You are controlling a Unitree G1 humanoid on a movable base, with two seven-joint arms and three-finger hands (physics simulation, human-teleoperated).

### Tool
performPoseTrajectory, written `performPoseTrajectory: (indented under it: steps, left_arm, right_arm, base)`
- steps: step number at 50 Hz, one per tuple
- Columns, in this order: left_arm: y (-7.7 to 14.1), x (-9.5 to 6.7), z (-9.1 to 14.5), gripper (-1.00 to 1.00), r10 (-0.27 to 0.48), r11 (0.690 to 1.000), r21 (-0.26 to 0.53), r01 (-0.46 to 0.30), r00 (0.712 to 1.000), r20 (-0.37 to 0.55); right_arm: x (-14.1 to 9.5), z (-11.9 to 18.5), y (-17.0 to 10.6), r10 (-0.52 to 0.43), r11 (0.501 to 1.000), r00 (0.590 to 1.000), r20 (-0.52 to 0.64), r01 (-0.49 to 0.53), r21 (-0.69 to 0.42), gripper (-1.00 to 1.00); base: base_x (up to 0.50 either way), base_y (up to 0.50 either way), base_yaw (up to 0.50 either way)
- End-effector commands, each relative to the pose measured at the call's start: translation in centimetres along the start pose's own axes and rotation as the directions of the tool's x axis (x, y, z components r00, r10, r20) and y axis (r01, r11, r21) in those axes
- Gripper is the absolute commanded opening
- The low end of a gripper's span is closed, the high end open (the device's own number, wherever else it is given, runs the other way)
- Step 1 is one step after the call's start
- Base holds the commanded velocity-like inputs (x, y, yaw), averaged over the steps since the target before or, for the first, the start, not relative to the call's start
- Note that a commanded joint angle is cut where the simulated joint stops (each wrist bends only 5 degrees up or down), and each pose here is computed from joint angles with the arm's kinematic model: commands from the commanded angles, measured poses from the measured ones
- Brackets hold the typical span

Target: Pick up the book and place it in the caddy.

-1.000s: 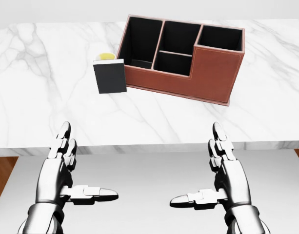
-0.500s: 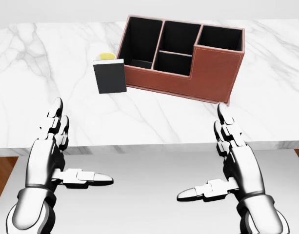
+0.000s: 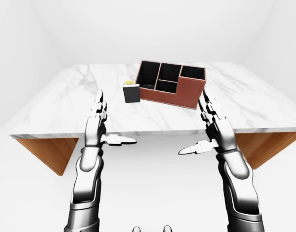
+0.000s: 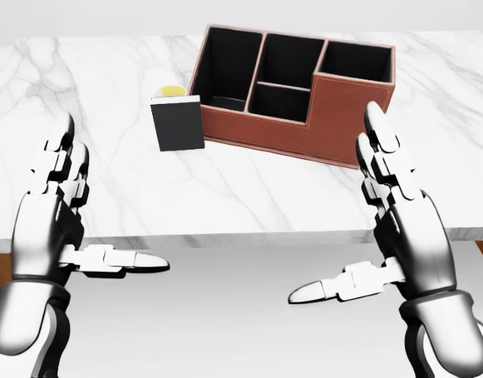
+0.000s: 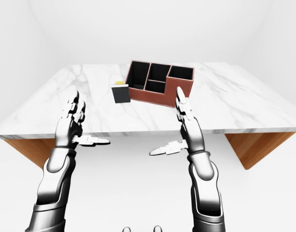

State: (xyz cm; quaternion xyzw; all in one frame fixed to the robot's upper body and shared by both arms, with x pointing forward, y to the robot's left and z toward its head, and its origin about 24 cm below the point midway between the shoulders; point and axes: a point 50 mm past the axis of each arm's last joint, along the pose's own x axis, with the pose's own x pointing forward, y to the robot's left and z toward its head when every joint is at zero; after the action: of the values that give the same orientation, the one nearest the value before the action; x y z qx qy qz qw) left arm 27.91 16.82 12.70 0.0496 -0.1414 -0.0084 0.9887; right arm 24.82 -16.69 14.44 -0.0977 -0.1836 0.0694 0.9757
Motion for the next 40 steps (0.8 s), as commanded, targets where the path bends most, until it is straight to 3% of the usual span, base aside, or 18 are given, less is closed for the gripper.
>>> performPoseTrajectory:
  steps: [1,7,35,40]
  left_arm:
    - [0.3,0.0,1.3,1.00,-0.003,1.000,0.005,0.002,0.999,0.053]
    - [0.7,0.3,2.0,1.00,0.024,1.000,0.000,-0.024,0.996,0.084]
    - [0.7,0.4,0.8,1.00,0.042,0.999,0.004,-0.042,0.998,0.035]
    - [0.7,0.3,0.7,1.00,0.041,0.999,0.004,-0.041,0.999,0.029]
  right_arm:
    - [0.2,1.1,0.1,0.005,1.000,0.999,0.042,-0.003,-0.030,1.00]
    - [0.1,0.5,0.6,0.022,0.999,1.000,0.016,-0.022,-0.035,1.00]
    - [0.0,0.8,0.7,0.025,0.998,0.999,0.022,-0.024,-0.056,1.00]
    - [-0.1,0.9,0.7,0.025,0.998,0.999,0.024,-0.023,-0.056,1.00]
  base:
    - [0.00,0.00,0.00]
    - [0.06,0.25,0.00]
    - [0.16,0.50,0.00]
    - [0.06,0.18,0.00]
